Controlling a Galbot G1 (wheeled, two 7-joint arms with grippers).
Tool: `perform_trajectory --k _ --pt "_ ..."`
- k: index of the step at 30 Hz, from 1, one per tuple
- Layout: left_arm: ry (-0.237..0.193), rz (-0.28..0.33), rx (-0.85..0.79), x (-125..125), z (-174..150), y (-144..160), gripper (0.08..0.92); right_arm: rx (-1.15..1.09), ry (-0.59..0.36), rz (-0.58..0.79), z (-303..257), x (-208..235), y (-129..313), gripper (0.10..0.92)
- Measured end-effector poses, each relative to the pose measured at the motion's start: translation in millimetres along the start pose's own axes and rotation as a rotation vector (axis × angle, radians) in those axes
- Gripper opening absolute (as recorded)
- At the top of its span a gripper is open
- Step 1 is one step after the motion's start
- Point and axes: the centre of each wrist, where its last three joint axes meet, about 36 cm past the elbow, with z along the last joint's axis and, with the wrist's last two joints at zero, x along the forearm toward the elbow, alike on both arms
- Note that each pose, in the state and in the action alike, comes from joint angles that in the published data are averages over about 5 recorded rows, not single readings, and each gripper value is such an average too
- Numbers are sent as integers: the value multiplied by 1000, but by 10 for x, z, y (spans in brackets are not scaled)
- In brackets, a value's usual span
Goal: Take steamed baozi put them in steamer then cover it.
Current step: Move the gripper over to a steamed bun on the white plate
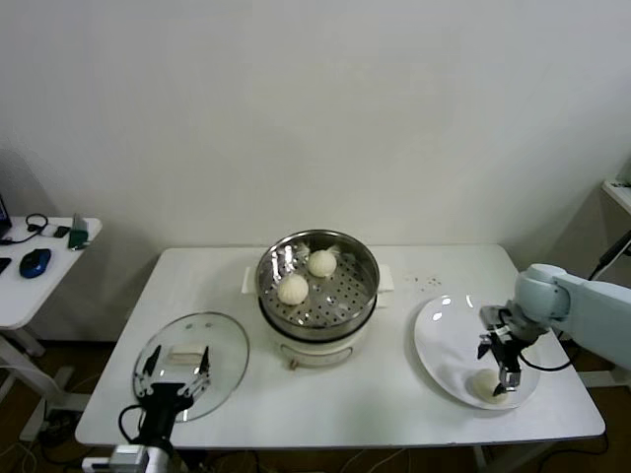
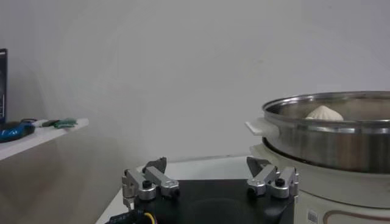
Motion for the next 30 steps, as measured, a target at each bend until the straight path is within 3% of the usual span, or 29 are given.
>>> perform_trajectory --k 7,18,30 --pt "4 -3 -2 -3 15 6 823 -4 6 -11 12 -50 -19 809" --pt "4 -5 -2 -20 19 4 823 -11 11 -34 37 -112 -20 693" --pt "5 -2 -5 -20 19 -9 823 4 12 -32 15 -67 -74 654"
